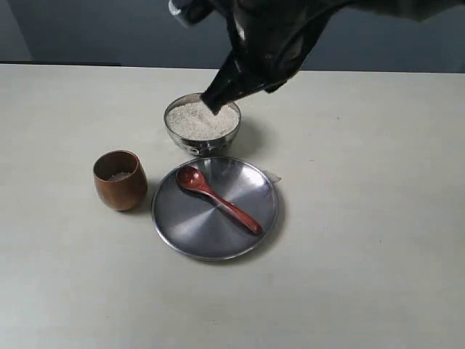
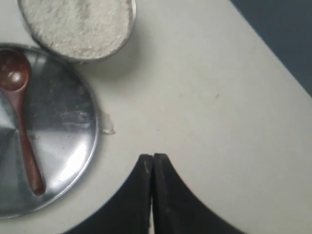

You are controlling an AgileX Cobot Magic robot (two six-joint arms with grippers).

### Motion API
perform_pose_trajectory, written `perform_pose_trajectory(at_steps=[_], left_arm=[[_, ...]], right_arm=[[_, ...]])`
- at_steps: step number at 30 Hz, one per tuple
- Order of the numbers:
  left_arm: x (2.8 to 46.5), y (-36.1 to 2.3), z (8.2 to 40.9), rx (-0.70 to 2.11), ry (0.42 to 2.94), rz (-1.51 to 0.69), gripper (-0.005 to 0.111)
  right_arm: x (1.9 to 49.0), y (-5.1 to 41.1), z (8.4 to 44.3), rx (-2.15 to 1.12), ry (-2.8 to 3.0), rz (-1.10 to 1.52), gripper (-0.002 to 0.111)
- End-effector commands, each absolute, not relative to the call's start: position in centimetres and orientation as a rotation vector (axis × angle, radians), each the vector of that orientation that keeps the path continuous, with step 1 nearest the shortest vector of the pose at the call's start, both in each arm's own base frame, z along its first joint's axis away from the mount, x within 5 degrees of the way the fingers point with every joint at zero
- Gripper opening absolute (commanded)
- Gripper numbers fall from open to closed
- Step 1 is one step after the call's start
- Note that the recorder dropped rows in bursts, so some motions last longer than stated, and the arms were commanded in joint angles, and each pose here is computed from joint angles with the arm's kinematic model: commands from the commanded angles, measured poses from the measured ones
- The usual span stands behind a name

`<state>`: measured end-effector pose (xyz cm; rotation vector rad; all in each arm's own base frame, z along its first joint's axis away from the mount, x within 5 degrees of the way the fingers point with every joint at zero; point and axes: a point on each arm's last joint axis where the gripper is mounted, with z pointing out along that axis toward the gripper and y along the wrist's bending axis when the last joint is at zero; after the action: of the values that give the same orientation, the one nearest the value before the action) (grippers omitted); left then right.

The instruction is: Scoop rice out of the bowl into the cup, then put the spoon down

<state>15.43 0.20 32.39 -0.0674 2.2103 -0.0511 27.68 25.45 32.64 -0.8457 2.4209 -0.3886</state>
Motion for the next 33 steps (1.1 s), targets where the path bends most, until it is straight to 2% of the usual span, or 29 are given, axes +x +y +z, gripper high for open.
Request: perform_pose_trajectory(at_steps=[1,10,14,21,33], left_arm=[[15.5,0.3,32.4,-0.069,2.209,-0.044,0.000],[15.5,0.3,32.4,-0.069,2.209,-0.044,0.000],[15.5,0.3,32.4,-0.069,2.209,-0.044,0.000],[15.5,0.3,32.4,-0.069,2.209,-0.044,0.000],[15.5,0.3,32.4,-0.069,2.209,-0.044,0.000]], right_arm=[[27.1,22.5,36.9,-0.635,2.339,-0.378,0.000],[25.8,15.1,43.1,-0.354,2.269,-0.286,0.000],[24.5,12.1,44.7,-0.270,2.231,-0.301,0.000],[21.9,8.0,43.3,-0.224,2.234,-0.423,0.000],[17.0,2.7,37.9,-0.104,2.220,-0.524,0.000]])
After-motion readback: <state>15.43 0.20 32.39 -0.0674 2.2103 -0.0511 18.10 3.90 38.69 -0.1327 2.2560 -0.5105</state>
